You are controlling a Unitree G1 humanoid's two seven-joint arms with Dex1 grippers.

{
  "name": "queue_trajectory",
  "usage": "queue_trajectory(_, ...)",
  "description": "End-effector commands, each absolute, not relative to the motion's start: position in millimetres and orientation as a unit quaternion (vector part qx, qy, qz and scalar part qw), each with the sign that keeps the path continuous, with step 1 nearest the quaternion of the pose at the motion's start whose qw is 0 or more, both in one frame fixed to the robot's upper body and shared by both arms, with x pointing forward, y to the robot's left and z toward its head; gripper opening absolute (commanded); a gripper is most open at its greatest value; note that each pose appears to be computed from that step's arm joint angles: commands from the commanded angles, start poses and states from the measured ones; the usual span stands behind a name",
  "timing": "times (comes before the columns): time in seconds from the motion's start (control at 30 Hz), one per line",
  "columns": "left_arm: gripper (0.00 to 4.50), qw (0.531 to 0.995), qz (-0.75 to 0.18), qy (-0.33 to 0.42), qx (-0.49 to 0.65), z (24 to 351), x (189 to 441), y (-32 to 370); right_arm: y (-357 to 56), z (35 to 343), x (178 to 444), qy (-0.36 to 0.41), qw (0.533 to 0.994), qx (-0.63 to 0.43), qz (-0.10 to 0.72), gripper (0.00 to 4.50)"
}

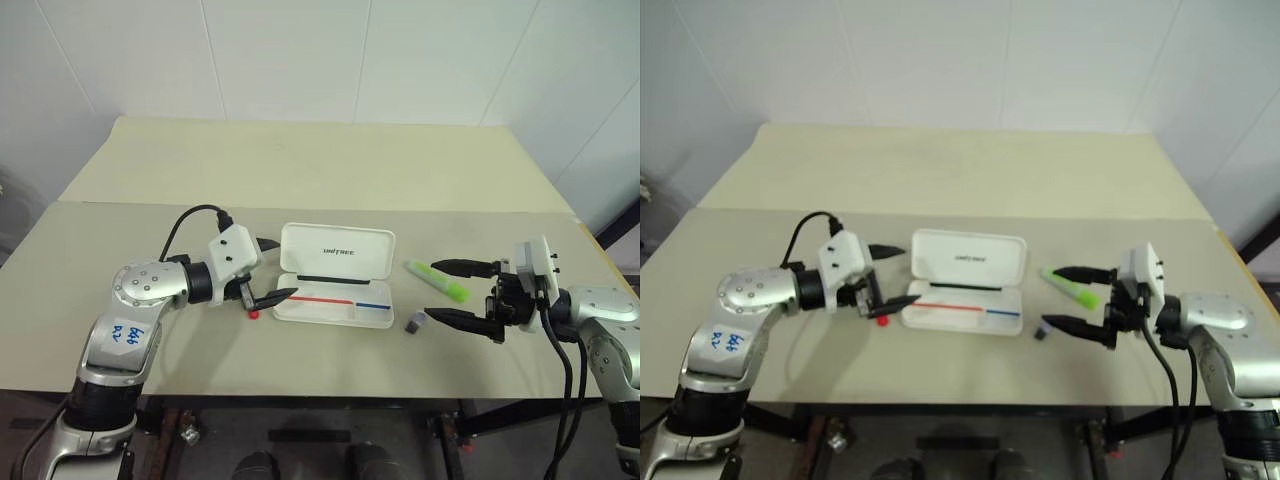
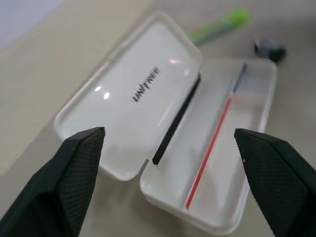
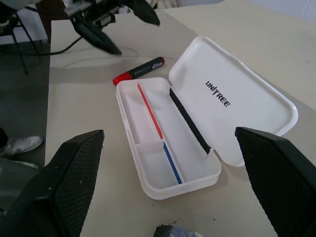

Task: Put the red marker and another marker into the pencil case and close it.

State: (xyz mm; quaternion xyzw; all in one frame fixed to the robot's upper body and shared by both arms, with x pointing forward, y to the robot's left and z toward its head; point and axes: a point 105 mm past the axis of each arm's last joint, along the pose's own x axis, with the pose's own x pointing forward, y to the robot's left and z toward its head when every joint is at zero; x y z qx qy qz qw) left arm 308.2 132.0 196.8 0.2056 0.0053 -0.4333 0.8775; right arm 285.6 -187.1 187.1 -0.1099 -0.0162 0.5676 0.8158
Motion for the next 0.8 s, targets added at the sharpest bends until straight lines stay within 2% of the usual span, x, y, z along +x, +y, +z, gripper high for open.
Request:
queue_trajectory(0.03,4.47,0.916,-0.365,0.031,0.165,198,301,145,-189,195,288,-0.028,0.807,-0.125,0.577,4.5)
queue_trajectory(0.13,4.47,0.94,-0.306,0.055,0.141,187,302,153,-187,195,293,-0.028,0.801,-0.127,0.585,4.5)
queue_trajectory(0.33,4.47,0.98,-0.166,0.084,0.077,172,319,163,-185,196,299,-0.028,0.793,-0.13,0.594,4.5)
queue_trajectory(0.5,4.47,0.988,-0.115,0.092,0.038,167,324,162,-184,195,301,-0.027,0.791,-0.131,0.597,4.5)
queue_trajectory(0.8,4.47,0.986,-0.073,0.148,0.011,148,339,162,-184,195,303,-0.028,0.795,-0.132,0.592,4.5)
